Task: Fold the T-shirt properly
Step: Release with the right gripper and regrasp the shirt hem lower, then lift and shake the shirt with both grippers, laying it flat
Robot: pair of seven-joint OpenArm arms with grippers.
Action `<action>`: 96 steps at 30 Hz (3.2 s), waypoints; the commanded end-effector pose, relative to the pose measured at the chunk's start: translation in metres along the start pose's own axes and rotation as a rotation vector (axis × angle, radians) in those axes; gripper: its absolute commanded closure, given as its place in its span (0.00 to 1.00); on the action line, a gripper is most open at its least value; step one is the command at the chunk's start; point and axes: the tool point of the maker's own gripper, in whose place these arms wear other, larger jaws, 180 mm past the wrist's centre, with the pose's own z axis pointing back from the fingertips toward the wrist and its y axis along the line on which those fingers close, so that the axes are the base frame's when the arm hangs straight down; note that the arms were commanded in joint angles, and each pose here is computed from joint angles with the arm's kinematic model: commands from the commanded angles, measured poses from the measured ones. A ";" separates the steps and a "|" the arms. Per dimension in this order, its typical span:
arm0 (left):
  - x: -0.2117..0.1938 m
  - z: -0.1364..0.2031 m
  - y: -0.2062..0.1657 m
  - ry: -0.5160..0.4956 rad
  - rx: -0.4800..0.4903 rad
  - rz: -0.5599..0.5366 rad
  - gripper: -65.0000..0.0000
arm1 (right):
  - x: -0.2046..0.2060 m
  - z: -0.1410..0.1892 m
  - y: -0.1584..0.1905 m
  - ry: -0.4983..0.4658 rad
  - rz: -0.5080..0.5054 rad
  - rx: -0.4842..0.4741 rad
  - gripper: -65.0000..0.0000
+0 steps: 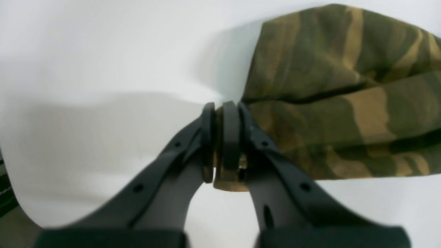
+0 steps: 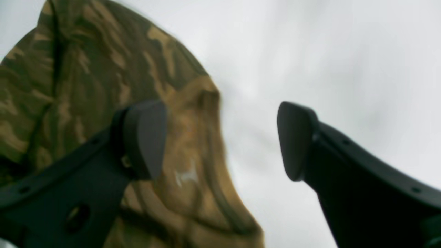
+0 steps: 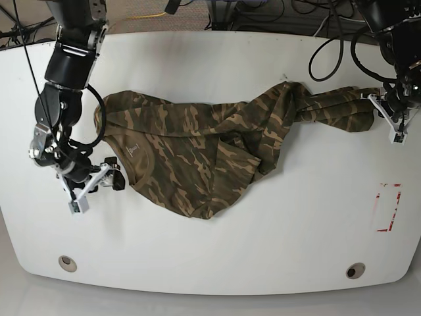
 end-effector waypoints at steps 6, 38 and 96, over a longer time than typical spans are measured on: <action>0.014 0.007 0.009 -0.040 0.026 -0.011 1.00 | 0.038 -0.048 0.008 -0.043 -0.021 0.077 0.29; 0.017 0.007 0.008 -0.048 0.024 -0.011 1.00 | -0.027 -0.105 0.090 0.072 0.039 0.180 0.72; 0.271 0.146 0.118 -0.473 0.202 0.086 1.00 | 0.307 0.178 -0.031 -0.434 0.468 -0.320 1.00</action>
